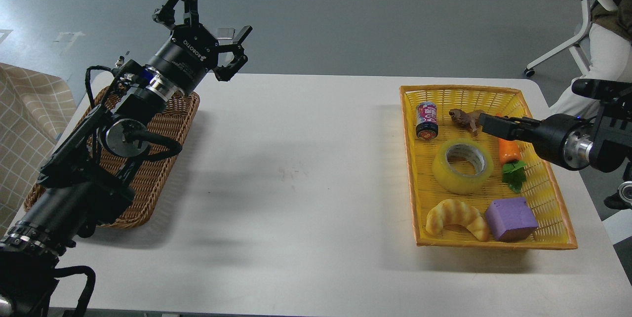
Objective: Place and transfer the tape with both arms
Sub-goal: 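Lower the right gripper into the tape roll's hole and grasp its rim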
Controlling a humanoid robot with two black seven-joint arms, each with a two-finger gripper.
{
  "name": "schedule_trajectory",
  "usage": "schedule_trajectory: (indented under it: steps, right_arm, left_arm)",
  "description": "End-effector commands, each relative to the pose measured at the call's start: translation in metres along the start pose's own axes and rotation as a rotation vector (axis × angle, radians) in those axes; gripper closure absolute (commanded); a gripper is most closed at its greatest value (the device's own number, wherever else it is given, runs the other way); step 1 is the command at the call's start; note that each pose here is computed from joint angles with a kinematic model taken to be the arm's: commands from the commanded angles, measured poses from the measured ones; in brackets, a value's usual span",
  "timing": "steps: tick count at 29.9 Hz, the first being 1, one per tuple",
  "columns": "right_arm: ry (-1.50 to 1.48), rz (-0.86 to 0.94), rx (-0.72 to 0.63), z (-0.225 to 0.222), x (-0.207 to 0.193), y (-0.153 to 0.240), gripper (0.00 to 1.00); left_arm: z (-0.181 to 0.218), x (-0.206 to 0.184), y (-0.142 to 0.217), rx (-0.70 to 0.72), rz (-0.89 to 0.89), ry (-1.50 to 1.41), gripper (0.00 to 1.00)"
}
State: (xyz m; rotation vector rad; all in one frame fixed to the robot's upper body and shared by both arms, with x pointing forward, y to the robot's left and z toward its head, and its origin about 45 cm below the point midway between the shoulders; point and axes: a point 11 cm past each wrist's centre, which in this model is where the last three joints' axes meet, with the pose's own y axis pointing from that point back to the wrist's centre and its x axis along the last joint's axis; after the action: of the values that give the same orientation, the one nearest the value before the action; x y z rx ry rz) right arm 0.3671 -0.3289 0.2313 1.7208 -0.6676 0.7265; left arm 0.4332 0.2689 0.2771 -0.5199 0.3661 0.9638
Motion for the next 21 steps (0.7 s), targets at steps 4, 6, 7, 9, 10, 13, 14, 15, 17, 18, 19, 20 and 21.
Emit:
schedule_trajectory:
  steps: [4,6,7,9,10,13,14,15,17,18,19,20,21]
  right_arm:
    - [-0.013,-0.028,-0.03,0.01,-0.01,-0.007,0.02]
    - [-0.009,-0.027,-0.043,0.013,-0.01,-0.01,0.02]
    - [-0.005,-0.026,-0.051,0.015,-0.011,-0.012,0.02]
    - [0.016,-0.026,-0.079,0.019,-0.012,-0.017,0.02]
    - [0.027,-0.023,-0.089,0.02,-0.012,-0.02,0.02]
    - [0.034,-0.026,-0.086,0.016,-0.015,-0.025,0.03]
    - [0.032,-0.029,-0.084,0.014,-0.017,-0.027,0.03]
    - [0.033,-0.03,-0.082,0.013,-0.018,-0.027,0.03]
    - [0.042,-0.046,-0.072,0.008,-0.024,-0.032,0.03]
    - [0.049,-0.049,-0.074,0.008,-0.025,-0.032,0.03]
    - [0.066,-0.055,-0.078,0.007,-0.028,-0.033,0.03]
    - [0.073,-0.058,-0.08,0.007,-0.029,-0.033,0.03]
    - [0.08,-0.063,-0.082,0.007,-0.031,-0.034,0.04]
  left_arm:
    - [-0.001,0.0,0.0,0.001,0.001,0.001,0.02]
    - [-0.001,0.0,0.0,0.001,0.001,0.001,0.02]
    - [-0.001,0.0,0.0,0.001,0.001,0.001,0.02]
    - [-0.001,0.0,0.0,0.001,0.001,0.001,0.02]
    - [-0.001,0.0,0.0,0.001,0.001,0.001,0.02]
    - [-0.001,0.0,0.0,0.001,0.001,0.001,0.02]
    - [-0.001,0.0,0.0,0.001,0.001,0.001,0.02]
    - [-0.001,0.0,0.0,0.001,0.001,0.001,0.02]
    - [0.0,0.0,0.0,0.0,0.001,-0.001,0.02]
    - [0.0,0.0,0.0,0.0,0.001,-0.001,0.02]
    - [0.0,0.0,0.0,0.001,0.0,-0.003,0.02]
    - [0.0,0.0,0.0,0.0,0.001,-0.001,0.02]
    - [0.0,0.0,0.0,0.0,0.001,-0.001,0.02]
